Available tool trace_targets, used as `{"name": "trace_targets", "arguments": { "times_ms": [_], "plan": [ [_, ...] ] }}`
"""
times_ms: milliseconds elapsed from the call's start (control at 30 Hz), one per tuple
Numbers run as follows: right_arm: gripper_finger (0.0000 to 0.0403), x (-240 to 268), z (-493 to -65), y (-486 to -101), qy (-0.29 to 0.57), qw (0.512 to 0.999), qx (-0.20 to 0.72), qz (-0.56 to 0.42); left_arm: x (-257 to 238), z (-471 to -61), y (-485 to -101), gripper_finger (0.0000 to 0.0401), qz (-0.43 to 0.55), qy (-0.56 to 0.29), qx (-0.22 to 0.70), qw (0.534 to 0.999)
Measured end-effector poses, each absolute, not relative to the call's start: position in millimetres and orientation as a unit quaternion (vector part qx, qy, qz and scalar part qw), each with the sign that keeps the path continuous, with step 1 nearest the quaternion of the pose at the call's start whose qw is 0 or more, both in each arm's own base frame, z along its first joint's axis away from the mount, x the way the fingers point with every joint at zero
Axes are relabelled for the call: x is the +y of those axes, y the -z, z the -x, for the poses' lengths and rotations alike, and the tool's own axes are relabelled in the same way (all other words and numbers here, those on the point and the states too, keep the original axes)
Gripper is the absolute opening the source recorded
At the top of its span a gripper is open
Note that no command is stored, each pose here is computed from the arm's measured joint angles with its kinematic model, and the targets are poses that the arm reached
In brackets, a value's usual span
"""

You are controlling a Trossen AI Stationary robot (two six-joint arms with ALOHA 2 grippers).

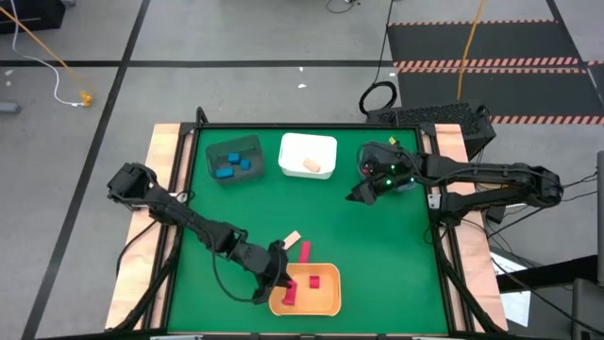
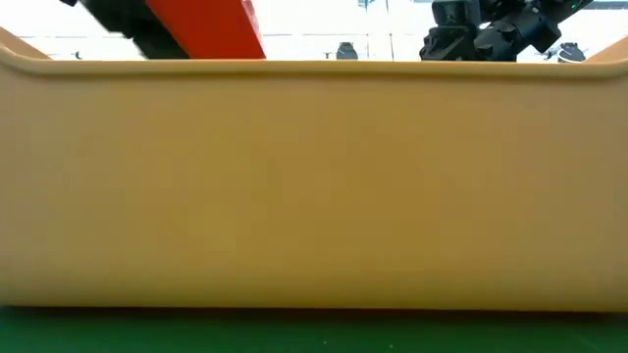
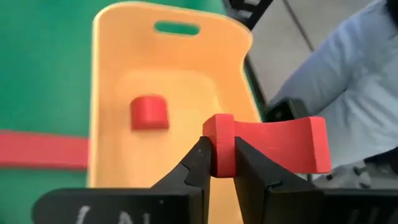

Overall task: Sort & place blocks by color
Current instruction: Put the red block into the yellow bin

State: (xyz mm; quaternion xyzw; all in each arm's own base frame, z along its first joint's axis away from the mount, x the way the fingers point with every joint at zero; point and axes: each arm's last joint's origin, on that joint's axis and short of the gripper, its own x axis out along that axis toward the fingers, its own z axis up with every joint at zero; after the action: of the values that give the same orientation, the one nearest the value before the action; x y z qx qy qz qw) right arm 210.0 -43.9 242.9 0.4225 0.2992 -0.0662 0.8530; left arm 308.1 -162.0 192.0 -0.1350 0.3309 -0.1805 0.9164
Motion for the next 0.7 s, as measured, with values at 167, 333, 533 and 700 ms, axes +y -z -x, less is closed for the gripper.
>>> {"name": "trace_targets", "arguments": {
  "times_ms": [167, 333, 533, 700],
  "plan": [
    [0.0295, -38.3, -211.1, -242.9, 0.054, 0.855, 0.305, -0.416, -159.0, -312.4, -191.7, 0.0078, 0.160, 0.157, 0.323, 0.919],
    [0.0295, -37.1, -211.2, -242.7, 0.051, 0.859, 0.307, -0.407, -147.4, -317.3, -190.9, 0.0084, 0.230, 0.092, 0.327, 0.912],
    [0.0295, -37.4, -211.2, -242.7, 0.050, 0.861, 0.307, -0.401, -142.8, -319.1, -190.5, 0.0086, 0.282, 0.087, 0.340, 0.893],
    [0.0295, -37.4, -211.2, -242.7, 0.042, 0.872, 0.308, -0.378, -145.7, -321.5, -196.0, 0.0087, 0.299, 0.128, 0.325, 0.888]
  ]
}}
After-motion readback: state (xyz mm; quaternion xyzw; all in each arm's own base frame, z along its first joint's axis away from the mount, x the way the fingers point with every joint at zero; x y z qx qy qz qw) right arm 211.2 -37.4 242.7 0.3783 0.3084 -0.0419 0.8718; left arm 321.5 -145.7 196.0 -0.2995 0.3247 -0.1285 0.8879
